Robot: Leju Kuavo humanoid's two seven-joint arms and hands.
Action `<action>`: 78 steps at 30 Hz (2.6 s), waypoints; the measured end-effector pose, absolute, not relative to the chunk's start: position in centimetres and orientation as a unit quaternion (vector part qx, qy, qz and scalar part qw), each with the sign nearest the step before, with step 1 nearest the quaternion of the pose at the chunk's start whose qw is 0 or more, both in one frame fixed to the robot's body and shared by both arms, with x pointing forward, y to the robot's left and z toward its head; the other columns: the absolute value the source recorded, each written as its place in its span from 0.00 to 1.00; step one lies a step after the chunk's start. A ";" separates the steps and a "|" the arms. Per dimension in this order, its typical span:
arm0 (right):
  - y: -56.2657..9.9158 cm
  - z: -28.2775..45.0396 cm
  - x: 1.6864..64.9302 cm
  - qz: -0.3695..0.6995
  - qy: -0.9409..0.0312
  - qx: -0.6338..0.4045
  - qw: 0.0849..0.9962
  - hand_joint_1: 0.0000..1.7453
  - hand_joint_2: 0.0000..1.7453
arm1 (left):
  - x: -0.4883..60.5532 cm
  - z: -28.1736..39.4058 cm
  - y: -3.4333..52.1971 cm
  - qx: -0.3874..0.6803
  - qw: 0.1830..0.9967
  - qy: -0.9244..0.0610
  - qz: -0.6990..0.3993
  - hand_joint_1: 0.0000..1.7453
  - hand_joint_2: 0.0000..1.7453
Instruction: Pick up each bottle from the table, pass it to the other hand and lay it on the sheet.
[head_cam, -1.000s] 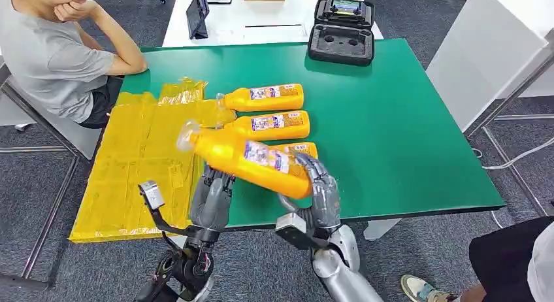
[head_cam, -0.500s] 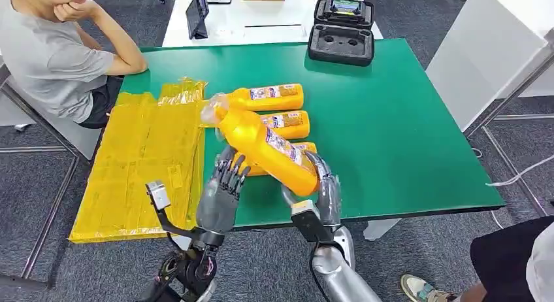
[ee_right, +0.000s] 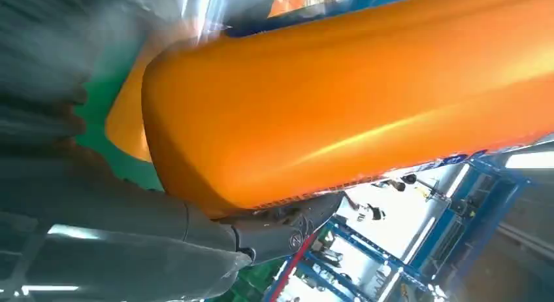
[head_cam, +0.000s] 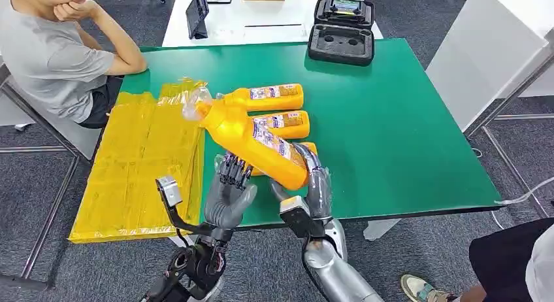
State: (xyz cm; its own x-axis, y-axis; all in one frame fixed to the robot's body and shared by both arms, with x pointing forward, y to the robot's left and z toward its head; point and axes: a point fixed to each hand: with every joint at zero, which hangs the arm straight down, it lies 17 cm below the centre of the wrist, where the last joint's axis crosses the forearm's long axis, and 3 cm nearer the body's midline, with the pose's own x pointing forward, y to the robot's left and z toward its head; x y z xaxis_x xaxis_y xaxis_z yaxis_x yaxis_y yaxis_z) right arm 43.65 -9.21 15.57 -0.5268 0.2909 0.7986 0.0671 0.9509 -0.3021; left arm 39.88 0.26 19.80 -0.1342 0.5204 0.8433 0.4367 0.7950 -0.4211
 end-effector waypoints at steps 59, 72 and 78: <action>-5.3 16.2 41.6 0.141 -0.875 -0.053 0.461 1.00 1.00 | 42.0 19.8 3.1 -0.281 0.573 -0.765 0.083 0.00 1.00; -5.9 16.1 41.9 0.126 -0.871 -0.038 0.473 1.00 1.00 | 42.1 19.8 3.3 -0.279 0.573 -0.766 0.084 0.00 0.00; -5.8 16.2 41.9 0.126 -0.871 -0.033 0.474 1.00 1.00 | 42.1 19.8 3.3 -0.279 0.573 -0.766 0.084 0.00 1.00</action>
State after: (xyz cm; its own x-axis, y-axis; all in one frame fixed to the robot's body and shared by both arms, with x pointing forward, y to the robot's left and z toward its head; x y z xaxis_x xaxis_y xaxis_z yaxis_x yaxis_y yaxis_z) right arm 41.88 -5.84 16.15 -0.5481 0.1773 0.8174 -0.0619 0.9660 -0.2510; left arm 42.07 3.31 19.80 -0.1870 0.5244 0.8307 0.3313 0.8297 -0.4493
